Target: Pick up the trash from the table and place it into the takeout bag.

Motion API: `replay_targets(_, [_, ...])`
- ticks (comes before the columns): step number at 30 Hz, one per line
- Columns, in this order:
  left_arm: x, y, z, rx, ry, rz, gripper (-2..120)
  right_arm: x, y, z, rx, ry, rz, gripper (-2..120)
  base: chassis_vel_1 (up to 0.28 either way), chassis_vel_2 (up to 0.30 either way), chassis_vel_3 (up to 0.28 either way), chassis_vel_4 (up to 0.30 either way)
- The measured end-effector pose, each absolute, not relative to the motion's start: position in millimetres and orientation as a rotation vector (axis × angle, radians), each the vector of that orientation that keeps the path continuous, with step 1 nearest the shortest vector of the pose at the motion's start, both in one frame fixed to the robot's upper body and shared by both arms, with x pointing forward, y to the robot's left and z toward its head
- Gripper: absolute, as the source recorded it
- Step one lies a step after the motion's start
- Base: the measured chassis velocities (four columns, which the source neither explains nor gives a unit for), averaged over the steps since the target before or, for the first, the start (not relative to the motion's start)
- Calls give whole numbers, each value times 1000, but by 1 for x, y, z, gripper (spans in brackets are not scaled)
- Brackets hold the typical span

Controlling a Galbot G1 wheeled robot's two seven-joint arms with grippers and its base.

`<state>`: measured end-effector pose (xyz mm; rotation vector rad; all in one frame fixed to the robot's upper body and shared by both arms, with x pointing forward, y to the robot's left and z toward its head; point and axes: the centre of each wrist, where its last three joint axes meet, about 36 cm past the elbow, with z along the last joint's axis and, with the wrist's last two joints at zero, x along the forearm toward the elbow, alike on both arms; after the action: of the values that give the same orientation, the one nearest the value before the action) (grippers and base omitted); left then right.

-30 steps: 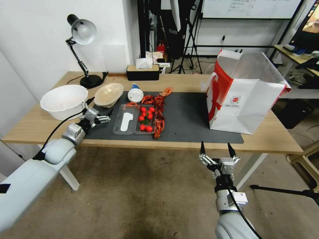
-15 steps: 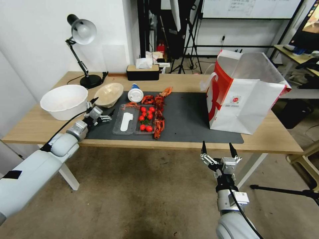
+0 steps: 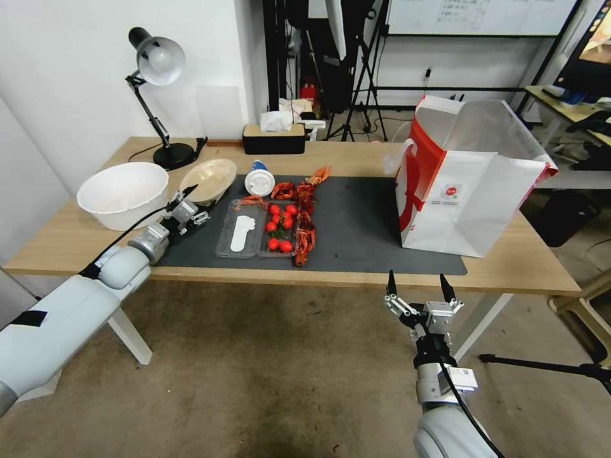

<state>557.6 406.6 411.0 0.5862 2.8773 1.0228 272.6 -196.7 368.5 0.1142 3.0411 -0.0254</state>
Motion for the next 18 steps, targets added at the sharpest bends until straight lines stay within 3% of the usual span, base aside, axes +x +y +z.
replay_targets(6, [559,409,413,606,2875,1039,49,273,-197,368,115,3040,-24,100,0,0,0,0])
replay_targets(10, [561,413,415,623,2874,1057,31,272,-196,367,117,3039,-20,100,0,0,0,0])
replay_targets(16, [562,413,418,633,2867,1064,15,272,-196,367,117,3038,-19,100,0,0,0,0])
replay_targets(18, [564,412,420,643,2859,1066,3,272,-196,367,117,3038,-18,100,0,0,0,0])
